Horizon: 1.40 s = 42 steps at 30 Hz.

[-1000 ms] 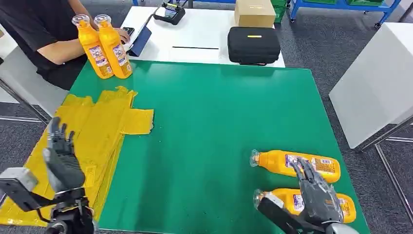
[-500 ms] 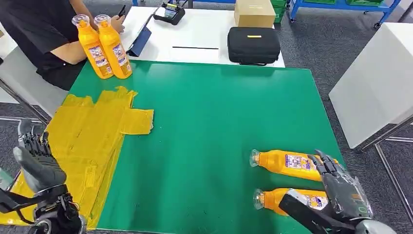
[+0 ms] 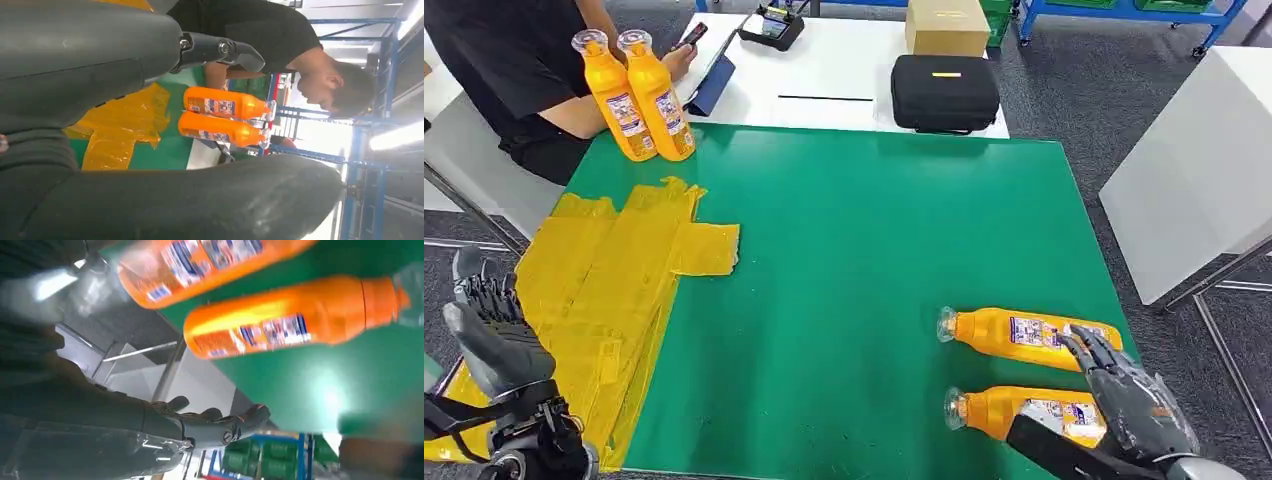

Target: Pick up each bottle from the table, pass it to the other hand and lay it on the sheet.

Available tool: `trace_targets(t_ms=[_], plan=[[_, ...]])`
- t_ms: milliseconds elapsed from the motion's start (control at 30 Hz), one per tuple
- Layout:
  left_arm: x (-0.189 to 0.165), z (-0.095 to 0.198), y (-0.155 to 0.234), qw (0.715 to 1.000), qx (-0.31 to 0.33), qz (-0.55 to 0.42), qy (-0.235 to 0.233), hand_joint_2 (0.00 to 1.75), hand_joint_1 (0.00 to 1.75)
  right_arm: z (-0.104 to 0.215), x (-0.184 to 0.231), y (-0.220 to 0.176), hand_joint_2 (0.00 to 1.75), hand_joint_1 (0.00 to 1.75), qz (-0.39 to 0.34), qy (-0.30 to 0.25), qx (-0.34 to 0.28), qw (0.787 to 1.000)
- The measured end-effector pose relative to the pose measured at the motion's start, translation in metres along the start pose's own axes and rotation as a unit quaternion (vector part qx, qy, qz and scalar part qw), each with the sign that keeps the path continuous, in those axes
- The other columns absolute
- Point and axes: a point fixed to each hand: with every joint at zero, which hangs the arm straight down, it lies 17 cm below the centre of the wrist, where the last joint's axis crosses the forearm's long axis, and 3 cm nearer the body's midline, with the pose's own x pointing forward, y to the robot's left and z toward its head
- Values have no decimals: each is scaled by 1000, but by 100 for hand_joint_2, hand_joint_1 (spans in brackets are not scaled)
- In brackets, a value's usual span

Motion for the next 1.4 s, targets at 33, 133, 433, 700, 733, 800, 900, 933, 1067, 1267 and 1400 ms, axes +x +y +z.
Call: trace_targets(t_ms=[33,133,433,700,733,800,900,933,1067,1267,1400], plan=[[0,-1,0,1000,0,0,-1,0,0,1,-1,4,175,0,1,1,7,1000],[2,-2,0,1000,0,1,-3,0,0,3,-3,7,175,0,4,2,13,1000],[0,-4,0,1000,2,0,-2,0,0,8,-7,20,175,0,10,8,36,999],[-1,-4,3,1000,6,-2,-1,0,0,9,-9,21,175,0,15,17,39,999],[-1,-4,4,1000,8,-2,-1,0,0,9,-9,21,175,0,18,19,39,999],[-1,-4,7,1000,13,-5,0,0,0,8,-14,20,175,0,27,35,38,998],[-3,-3,10,1000,17,-7,2,0,0,9,-19,21,175,0,34,48,39,998],[-3,-2,11,1000,19,-8,3,0,0,8,-20,21,175,0,36,54,38,997],[-5,-1,15,1000,23,-9,6,0,0,7,-27,22,175,0,45,71,32,996],[-5,-1,15,1000,24,-9,6,0,0,3,-29,31,175,0,39,66,43,996],[-5,-1,15,1000,24,-9,6,0,0,3,-31,36,175,0,34,68,50,996]])
